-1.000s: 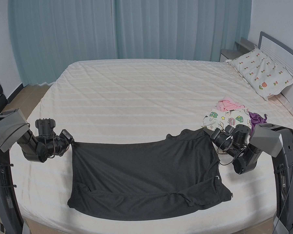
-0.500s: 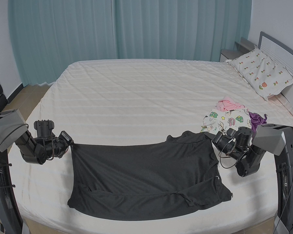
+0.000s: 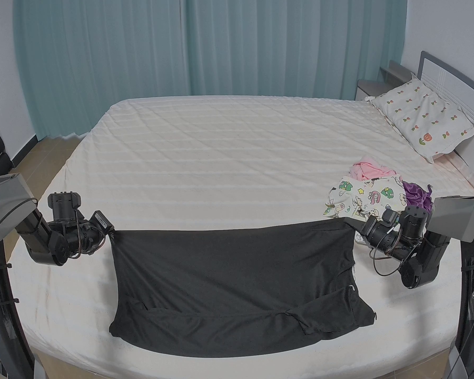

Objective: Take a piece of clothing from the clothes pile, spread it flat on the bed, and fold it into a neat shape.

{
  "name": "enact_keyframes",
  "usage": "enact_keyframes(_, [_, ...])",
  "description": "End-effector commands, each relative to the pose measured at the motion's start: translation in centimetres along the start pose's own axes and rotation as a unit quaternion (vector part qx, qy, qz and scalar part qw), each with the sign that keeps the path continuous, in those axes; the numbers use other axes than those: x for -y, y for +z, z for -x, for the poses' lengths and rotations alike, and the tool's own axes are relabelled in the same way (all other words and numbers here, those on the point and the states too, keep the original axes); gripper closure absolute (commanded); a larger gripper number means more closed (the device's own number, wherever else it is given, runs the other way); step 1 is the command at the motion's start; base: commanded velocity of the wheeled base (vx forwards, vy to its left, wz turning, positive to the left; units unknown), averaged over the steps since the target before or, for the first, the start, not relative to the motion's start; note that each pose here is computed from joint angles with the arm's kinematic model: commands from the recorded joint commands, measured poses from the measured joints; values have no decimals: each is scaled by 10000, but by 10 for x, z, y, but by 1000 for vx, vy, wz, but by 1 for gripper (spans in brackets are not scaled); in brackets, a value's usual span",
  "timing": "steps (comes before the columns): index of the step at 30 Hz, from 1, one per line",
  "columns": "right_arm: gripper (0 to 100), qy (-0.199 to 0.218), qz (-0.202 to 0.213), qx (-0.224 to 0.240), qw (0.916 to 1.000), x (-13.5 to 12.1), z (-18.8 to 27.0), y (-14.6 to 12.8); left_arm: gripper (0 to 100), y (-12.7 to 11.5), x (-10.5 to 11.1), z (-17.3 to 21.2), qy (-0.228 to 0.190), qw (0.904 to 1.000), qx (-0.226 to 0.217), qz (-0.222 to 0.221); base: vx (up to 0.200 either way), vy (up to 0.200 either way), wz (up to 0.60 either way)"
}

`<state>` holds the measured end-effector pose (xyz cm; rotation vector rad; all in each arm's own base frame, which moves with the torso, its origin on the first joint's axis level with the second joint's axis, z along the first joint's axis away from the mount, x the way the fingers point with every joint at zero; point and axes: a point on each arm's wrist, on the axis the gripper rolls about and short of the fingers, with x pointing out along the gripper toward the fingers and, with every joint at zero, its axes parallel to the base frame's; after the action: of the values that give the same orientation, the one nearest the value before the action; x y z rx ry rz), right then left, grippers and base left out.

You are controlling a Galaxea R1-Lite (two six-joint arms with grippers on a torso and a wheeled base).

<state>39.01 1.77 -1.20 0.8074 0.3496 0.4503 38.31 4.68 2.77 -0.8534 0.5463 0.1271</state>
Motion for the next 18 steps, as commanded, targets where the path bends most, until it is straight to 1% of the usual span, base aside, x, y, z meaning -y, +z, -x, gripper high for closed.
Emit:
enact_keyframes(1, [100,11,24,36,10000,-2,4,5,100,-2,-7,4,109,9999,-48,28,0,0,0])
enact_keyframes(5, [100,-23,72,-52,10000,-2,8,1,100,-13,-17,7,284,9992,-232,-146,0,0,0])
enact_keyframes(6, [100,-22,80,-52,10000,-2,8,1,100,-13,-17,7,283,9992,-243,-152,0,0,0])
enact_keyframes(11, [100,-174,377,-259,9988,2,18,-9,100,-24,-23,11,392,9983,-401,-136,0,0,0])
enact_keyframes(18, [100,-293,591,-456,9968,3,31,-15,100,-32,-25,21,482,9973,-536,-125,0,0,0])
